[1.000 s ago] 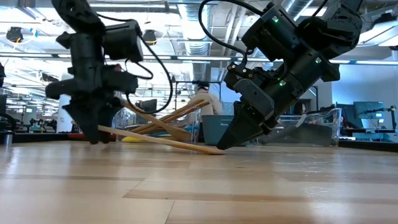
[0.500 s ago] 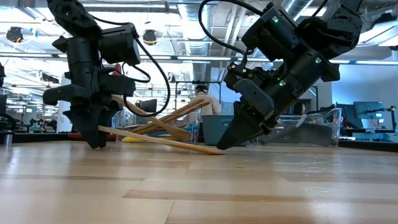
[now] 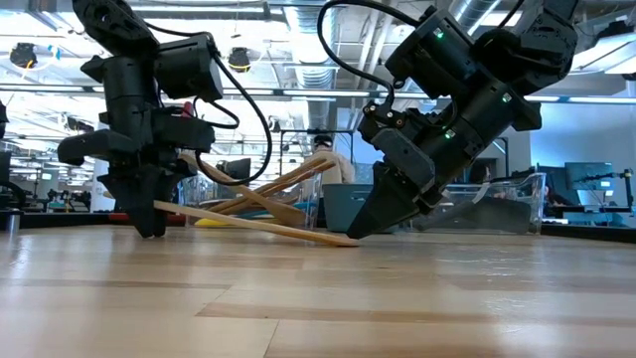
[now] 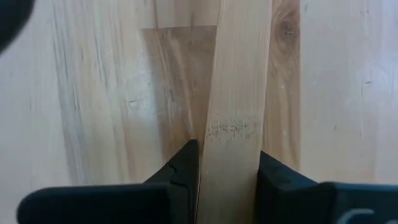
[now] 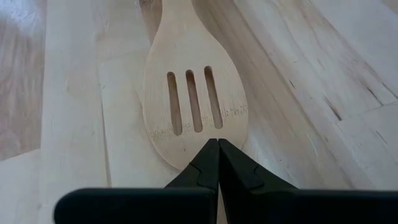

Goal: Pick & Place Kitchen Items
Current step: Put the brown slotted spoon into the left transparent bin

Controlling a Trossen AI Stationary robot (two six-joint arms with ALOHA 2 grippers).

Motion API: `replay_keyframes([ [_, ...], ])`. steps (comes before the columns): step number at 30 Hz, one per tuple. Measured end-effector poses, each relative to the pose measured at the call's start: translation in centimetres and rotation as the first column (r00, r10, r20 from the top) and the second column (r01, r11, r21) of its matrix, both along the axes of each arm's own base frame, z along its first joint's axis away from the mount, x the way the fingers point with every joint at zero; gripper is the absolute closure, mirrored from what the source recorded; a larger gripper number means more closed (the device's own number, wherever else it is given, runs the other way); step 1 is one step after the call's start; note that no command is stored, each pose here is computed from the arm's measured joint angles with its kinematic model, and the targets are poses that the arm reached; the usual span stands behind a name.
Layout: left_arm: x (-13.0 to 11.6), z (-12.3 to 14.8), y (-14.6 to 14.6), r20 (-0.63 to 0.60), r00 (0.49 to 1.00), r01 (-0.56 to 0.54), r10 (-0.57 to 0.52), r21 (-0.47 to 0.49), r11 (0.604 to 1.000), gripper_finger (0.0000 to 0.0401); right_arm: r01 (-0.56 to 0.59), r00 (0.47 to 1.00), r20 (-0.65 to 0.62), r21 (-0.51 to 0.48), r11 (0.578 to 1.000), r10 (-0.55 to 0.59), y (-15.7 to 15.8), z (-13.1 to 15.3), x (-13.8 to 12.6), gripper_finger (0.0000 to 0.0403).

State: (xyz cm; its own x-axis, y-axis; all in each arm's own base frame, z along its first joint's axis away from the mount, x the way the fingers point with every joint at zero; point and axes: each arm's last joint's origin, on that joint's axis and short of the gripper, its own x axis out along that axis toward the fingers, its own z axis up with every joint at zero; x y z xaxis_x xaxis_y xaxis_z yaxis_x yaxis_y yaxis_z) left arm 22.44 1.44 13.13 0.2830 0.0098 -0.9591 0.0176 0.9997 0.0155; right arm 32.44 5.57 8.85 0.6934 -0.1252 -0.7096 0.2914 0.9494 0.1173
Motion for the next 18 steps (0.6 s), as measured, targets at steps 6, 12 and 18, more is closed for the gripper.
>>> replay_keyframes([
  [6, 0.0, 0.0, 0.0, 0.001, 1.0, -0.006, 0.006, -0.002, 1.0, 0.0334, 0.026, 1.0, 0.011, 0.03, 0.999, -0.026, 0.0, 0.1, 0.0, 0.0403],
  [12, 0.1, 0.0, 0.1, 0.009, 0.999, -0.048, 0.048, -0.005, 0.999, 0.0336, 0.006, 1.0, 0.03, 0.062, 0.998, -0.007, 0.0, 1.8, -0.4, 0.0403],
  [18, 0.1, 0.2, 0.1, 0.017, 0.995, -0.098, 0.098, -0.026, 0.995, 0.0355, -0.132, 0.991, 0.048, 0.08, 0.988, 0.128, 0.3, 5.3, -1.3, 0.0403],
])
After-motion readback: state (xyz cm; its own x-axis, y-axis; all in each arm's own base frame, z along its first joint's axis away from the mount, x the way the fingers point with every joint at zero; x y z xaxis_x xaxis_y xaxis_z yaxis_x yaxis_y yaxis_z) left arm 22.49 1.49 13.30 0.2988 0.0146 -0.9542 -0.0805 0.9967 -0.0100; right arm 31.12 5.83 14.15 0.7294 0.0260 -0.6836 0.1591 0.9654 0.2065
